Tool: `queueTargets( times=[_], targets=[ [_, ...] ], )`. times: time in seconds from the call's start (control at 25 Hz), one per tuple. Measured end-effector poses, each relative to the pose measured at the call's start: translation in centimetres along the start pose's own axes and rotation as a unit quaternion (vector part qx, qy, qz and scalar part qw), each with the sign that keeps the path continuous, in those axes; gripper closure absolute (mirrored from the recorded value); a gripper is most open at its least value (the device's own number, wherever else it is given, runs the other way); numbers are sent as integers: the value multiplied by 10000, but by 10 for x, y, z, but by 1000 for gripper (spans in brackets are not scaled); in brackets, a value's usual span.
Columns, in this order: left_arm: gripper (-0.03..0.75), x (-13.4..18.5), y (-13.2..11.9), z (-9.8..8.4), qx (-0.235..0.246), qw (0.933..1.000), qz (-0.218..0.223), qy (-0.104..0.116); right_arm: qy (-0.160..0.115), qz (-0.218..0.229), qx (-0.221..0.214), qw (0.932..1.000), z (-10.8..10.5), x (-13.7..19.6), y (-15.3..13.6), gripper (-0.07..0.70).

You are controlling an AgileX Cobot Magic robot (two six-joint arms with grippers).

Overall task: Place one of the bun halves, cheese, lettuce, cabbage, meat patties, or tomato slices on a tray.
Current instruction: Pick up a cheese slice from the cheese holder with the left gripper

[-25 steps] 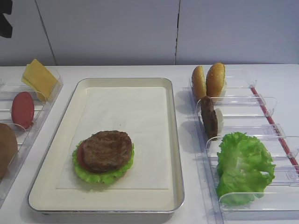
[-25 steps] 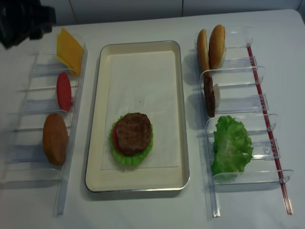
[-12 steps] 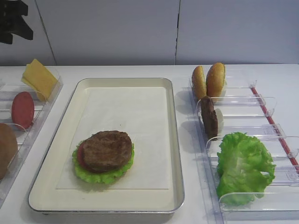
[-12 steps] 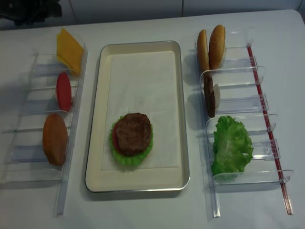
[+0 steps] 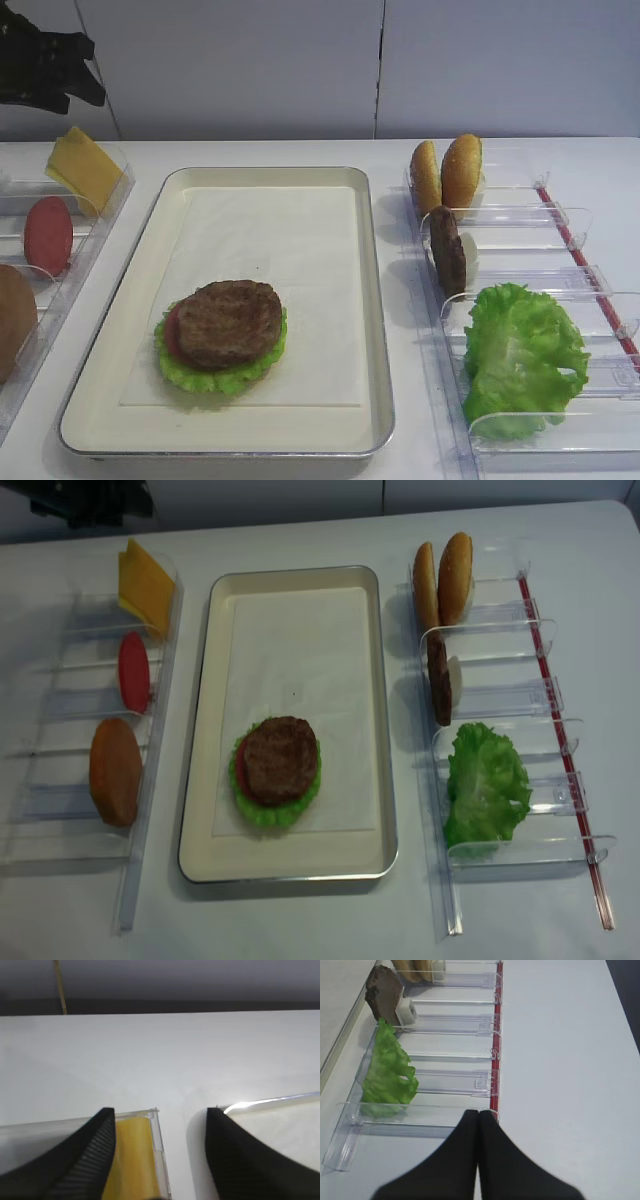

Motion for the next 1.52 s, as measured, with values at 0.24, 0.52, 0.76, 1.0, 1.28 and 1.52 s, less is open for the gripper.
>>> queueTargets(
  times=[0.24, 0.52, 0.76, 1.0, 1.28, 1.52],
  targets=[
    [305, 3, -10, 15, -29, 9998, 164, 121, 0, 0, 0, 10000, 0, 0, 0, 612],
    [306, 6, -10, 18, -25, 9995, 289, 138, 0, 0, 0, 10000, 0, 0, 0, 612],
    [307, 7, -11, 14, 4, 9994, 323, 103, 0, 0, 0, 10000, 0, 0, 0, 612],
    [307, 14, -25, 6, 105, 9979, 639, 28, 0, 0, 0, 10000, 0, 0, 0, 612],
    [314, 18, -26, 4, 125, 9968, 795, -12, 0, 0, 0, 10000, 0, 0, 0, 612],
    [346, 20, -26, 5, 105, 9957, 920, -54, 10, 0, 0, 10000, 0, 0, 0, 612]
  ],
)
Point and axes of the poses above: a point on each arm's last joint axis where the gripper is mounted, y pointing back along that axis away from the gripper, z along the wrist's bending axis when the last joint is at zero, x = y × z, the point moved 1 cm from there along -y, pointing out along that axis toward the gripper, and after that the axes turned 6 degrees about y, right-handed, at the moved point
